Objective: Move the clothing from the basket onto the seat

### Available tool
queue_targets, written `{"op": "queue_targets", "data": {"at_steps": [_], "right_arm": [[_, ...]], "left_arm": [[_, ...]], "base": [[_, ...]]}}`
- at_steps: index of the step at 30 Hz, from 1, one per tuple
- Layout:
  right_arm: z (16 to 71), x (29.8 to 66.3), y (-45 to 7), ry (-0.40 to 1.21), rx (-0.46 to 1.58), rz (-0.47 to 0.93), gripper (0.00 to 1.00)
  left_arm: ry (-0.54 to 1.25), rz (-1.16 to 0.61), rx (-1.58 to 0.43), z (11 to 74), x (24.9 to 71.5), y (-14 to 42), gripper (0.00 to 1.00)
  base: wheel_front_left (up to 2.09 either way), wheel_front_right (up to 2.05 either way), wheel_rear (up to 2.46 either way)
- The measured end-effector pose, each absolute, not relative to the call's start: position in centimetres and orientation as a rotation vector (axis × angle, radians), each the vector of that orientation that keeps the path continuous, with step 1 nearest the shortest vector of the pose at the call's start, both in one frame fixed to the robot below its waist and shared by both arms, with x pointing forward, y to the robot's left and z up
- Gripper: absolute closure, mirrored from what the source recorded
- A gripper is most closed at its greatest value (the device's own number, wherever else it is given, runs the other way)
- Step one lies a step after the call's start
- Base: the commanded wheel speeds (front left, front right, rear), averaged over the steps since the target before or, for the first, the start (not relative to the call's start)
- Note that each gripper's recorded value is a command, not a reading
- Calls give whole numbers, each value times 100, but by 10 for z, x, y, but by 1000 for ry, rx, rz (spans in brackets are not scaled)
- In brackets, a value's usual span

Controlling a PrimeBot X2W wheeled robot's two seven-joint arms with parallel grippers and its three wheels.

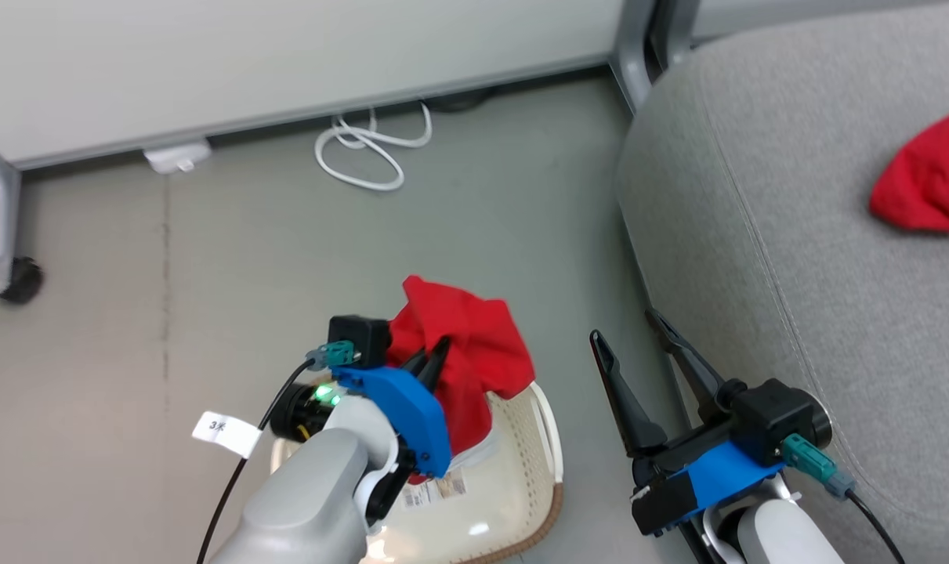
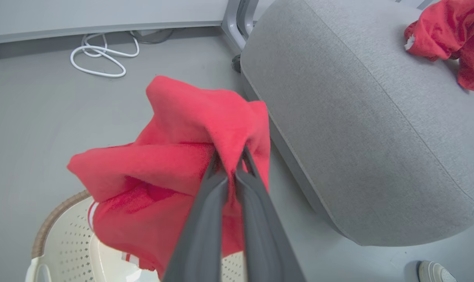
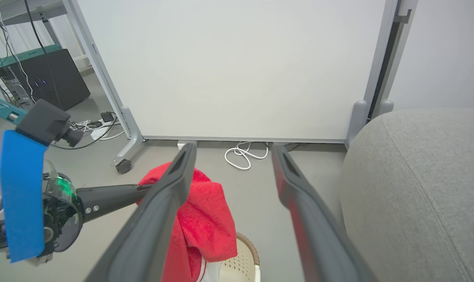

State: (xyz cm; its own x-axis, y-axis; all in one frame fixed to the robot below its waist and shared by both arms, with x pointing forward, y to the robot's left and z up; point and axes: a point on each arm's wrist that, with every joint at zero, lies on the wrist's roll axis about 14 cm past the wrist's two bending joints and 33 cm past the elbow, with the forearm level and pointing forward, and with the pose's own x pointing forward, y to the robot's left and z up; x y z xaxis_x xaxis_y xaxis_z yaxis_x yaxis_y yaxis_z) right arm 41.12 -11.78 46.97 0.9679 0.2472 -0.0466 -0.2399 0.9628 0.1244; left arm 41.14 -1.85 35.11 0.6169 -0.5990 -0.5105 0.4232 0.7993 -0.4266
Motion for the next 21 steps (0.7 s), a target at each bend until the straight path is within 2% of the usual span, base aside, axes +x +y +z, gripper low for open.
{"op": "queue_targets", "data": {"at_steps": [11,21], "right_arm": [[502,393,-86,4,124,344,0],[509,382,-89,-5,119,336,0]], "left_arm": [[369,-683,-221,459,437,-28,100],[188,-791,-170,529,450,-58,100]], "base": [[0,0,0],[0,0,0]]}}
